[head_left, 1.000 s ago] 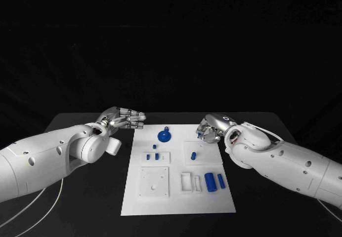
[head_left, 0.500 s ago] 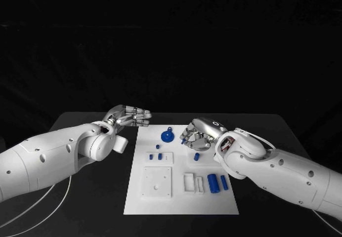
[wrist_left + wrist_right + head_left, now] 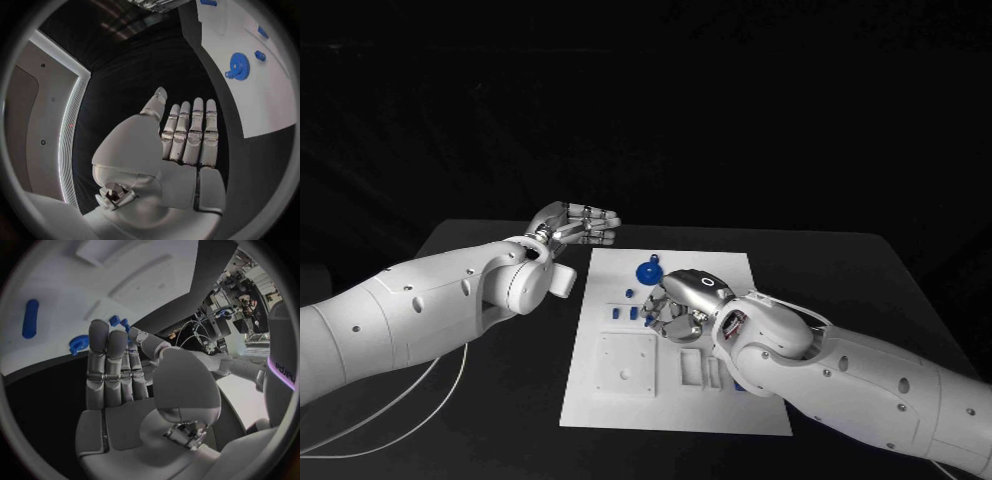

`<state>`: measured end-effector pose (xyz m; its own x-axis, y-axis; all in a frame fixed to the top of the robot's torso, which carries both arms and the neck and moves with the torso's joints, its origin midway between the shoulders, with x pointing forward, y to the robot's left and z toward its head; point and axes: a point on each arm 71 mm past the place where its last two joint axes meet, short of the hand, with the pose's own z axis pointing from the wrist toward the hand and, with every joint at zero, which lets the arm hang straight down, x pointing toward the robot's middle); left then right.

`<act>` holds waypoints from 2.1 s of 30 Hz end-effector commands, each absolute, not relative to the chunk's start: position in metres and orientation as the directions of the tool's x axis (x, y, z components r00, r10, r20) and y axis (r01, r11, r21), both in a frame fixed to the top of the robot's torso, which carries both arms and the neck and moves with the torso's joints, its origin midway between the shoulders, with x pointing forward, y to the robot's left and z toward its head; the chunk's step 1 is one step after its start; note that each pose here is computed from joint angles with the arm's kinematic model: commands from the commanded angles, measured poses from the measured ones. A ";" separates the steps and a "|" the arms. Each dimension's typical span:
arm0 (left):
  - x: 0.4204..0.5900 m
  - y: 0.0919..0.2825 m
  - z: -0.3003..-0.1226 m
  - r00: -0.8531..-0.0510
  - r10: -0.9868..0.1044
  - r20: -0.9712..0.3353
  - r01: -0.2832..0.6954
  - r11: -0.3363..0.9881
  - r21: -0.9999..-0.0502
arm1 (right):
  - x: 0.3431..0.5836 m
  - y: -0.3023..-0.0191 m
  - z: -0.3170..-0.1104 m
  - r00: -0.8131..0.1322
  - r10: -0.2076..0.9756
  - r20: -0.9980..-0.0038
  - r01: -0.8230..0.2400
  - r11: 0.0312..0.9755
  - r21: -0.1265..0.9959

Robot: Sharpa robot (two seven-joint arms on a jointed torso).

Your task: Assemble the parts on the task board

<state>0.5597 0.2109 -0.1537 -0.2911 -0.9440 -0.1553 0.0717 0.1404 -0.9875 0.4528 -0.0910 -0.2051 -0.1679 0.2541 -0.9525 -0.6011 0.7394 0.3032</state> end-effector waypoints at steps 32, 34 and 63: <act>0.561 0.208 -0.151 -0.287 -0.949 -0.130 0.091 0.108 -0.990 | 0.436 -0.076 -0.242 -0.201 0.113 -0.973 -0.621 0.753 0.216; 0.561 0.208 -0.151 -0.287 -0.949 -0.130 0.089 0.108 -0.990 | 0.436 -0.076 -0.243 -0.202 0.112 -0.973 -0.621 0.754 0.216; 0.562 0.207 -0.152 -0.297 -0.947 -0.123 0.079 0.105 -0.991 | 0.433 -0.068 -0.258 -0.181 0.043 -0.982 -0.625 0.767 0.149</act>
